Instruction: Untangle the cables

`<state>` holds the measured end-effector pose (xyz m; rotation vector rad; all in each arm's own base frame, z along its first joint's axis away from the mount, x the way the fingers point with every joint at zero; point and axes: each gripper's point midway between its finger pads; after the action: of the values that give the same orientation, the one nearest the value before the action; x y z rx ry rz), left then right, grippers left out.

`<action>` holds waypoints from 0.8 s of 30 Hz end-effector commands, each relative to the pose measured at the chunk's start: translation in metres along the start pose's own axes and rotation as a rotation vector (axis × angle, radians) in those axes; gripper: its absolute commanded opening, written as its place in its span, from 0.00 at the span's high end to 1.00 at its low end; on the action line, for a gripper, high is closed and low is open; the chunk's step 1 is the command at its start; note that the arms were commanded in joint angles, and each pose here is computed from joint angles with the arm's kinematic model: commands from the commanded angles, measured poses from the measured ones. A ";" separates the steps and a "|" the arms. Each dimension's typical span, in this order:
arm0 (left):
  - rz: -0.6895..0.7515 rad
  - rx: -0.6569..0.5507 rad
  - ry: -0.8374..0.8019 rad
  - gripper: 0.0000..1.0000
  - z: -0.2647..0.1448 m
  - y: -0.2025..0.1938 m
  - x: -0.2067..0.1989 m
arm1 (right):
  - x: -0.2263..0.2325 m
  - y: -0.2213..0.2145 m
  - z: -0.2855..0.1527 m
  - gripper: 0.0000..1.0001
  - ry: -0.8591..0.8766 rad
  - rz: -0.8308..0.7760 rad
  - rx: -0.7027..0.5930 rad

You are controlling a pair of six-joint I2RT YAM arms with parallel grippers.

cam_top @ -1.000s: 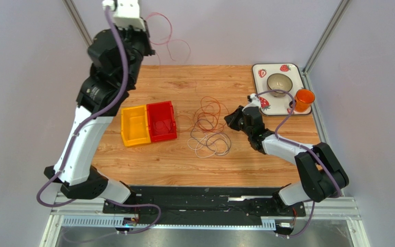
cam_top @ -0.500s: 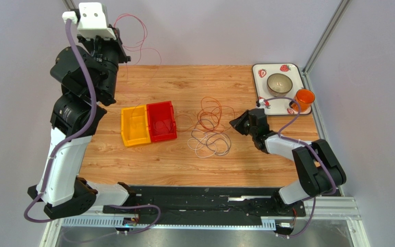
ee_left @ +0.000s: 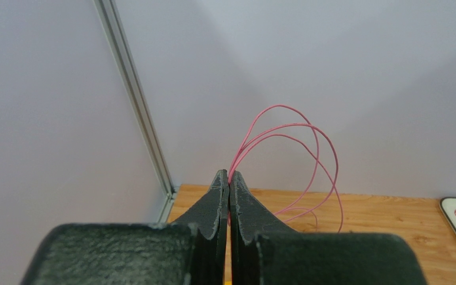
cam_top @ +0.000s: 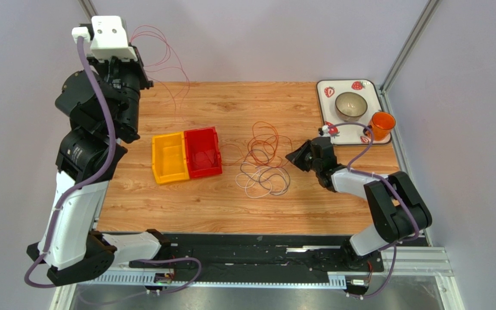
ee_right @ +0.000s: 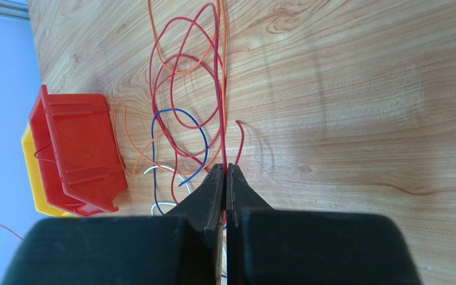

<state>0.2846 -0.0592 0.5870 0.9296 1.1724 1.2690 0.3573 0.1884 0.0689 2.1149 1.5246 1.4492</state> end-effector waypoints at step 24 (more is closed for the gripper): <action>0.039 0.084 -0.024 1.00 0.056 -0.055 -0.031 | 0.012 0.010 0.009 1.00 0.057 0.025 0.006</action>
<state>0.3455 -0.0911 0.5375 1.0807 1.2155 1.2627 0.3560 0.1919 0.0616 2.1430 1.5611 1.4476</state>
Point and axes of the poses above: each gripper's point midway between its finger pads, its own z axis out along the fingers, its own x axis along the line the jaws close on, y = z × x, and after that the axes turned 11 degrees about -z, right-handed
